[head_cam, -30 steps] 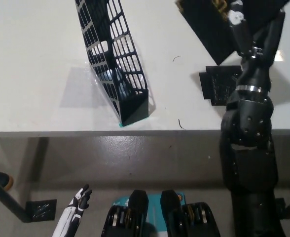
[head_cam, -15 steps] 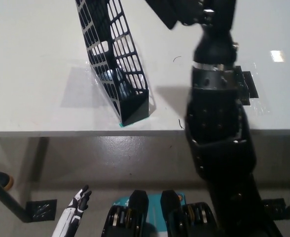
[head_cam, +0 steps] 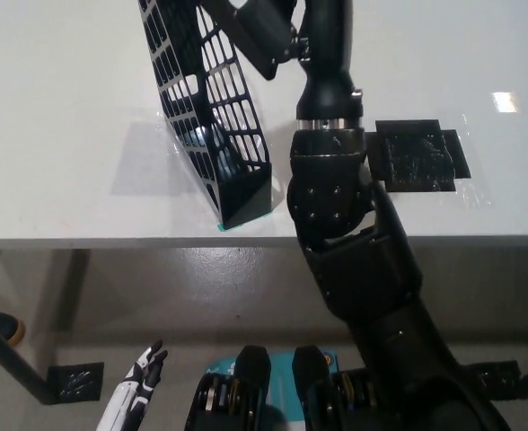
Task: A notebook is kept standing on the table on the right hand side and a black shelf is kept on the left hand side and the robot uses its right hand to grab the notebook and places it in the shelf
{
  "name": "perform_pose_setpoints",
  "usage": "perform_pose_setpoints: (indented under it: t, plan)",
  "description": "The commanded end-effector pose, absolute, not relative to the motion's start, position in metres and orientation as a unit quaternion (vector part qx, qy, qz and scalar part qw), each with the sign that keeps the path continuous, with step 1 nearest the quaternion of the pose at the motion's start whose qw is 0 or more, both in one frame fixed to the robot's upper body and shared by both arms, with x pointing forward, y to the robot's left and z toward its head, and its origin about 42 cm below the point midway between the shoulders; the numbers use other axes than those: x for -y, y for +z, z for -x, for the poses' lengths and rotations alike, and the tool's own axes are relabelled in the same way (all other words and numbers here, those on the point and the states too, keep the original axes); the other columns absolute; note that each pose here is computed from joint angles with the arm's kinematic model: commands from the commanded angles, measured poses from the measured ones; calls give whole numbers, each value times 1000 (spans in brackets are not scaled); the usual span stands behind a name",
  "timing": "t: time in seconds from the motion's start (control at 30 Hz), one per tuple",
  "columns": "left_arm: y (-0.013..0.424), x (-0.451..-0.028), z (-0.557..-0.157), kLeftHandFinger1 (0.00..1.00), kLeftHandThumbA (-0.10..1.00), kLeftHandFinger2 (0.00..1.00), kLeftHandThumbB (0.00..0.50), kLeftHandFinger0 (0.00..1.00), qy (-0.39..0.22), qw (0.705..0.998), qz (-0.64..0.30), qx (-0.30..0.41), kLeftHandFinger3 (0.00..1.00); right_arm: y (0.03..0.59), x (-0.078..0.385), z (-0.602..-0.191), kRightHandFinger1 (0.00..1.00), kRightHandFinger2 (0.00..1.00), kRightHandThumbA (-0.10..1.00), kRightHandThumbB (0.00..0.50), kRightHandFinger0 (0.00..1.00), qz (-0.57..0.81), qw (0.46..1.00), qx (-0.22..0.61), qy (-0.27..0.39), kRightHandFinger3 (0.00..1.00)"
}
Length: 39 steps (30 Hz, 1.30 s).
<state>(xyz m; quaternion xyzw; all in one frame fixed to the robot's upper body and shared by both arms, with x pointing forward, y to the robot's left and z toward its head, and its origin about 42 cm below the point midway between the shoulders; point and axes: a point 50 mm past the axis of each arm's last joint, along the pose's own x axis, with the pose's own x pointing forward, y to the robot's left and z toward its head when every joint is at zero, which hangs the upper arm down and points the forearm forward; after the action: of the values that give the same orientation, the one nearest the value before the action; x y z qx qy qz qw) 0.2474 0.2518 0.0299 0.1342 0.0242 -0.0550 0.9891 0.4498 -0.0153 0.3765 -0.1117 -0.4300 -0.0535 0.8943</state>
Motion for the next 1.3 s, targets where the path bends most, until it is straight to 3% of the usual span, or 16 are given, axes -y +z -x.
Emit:
perform_pose_setpoints:
  t: [0.0, 0.17, 0.6, 0.77, 0.93, 0.97, 1.0, 1.03, 1.27]
  plan:
    - [35, -256, -248, 1000, 1000, 1000, 138, 1000, -72, 987, -147, 2, 1000, 409, 4, -451, 135, 635, -100, 87, 0, 99, 863, 490, -74, 817]
    - [37, -256, -246, 1000, 1000, 1000, 125, 1000, -76, 987, -140, -6, 1000, 401, 8, -464, 180, 663, -100, 88, 0, 105, 873, 470, -79, 870]
    - [38, -256, -247, 1000, 1000, 1000, 204, 1000, -77, 988, -132, -11, 1000, 388, -4, -481, 190, 674, -100, 108, 0, 99, 892, 436, -70, 880]
    - [37, -255, -246, 1000, 1000, 1000, 157, 1000, -82, 986, -146, -4, 1000, 383, -15, -491, 179, 664, -100, 106, 0, 101, 899, 421, -66, 846]
    - [39, -256, -251, 1000, 1000, 1000, 184, 1000, -81, 986, -148, -3, 1000, 384, -29, -499, 146, 644, -100, 130, 0, 109, 903, 410, -72, 793]
    - [39, -257, -251, 1000, 1000, 1000, 184, 1000, -81, 985, -149, -3, 1000, 384, -31, -499, 158, 669, -100, 158, 0, 107, 903, 410, -70, 782]
    - [40, -257, -251, 1000, 1000, 1000, 194, 1000, -80, 986, -146, -2, 1000, 384, -34, -501, 122, 637, -100, 125, 0, 104, 907, 404, -62, 757]
    - [40, -257, -251, 1000, 1000, 1000, 196, 1000, -80, 986, -147, -2, 1000, 384, -37, -501, 121, 635, -100, 123, 0, 102, 910, 399, -55, 758]
    - [40, -256, -250, 1000, 1000, 1000, 161, 1000, -87, 985, -151, -1, 1000, 373, -48, -510, 125, 634, -100, 151, 0, 133, 916, 376, -48, 677]
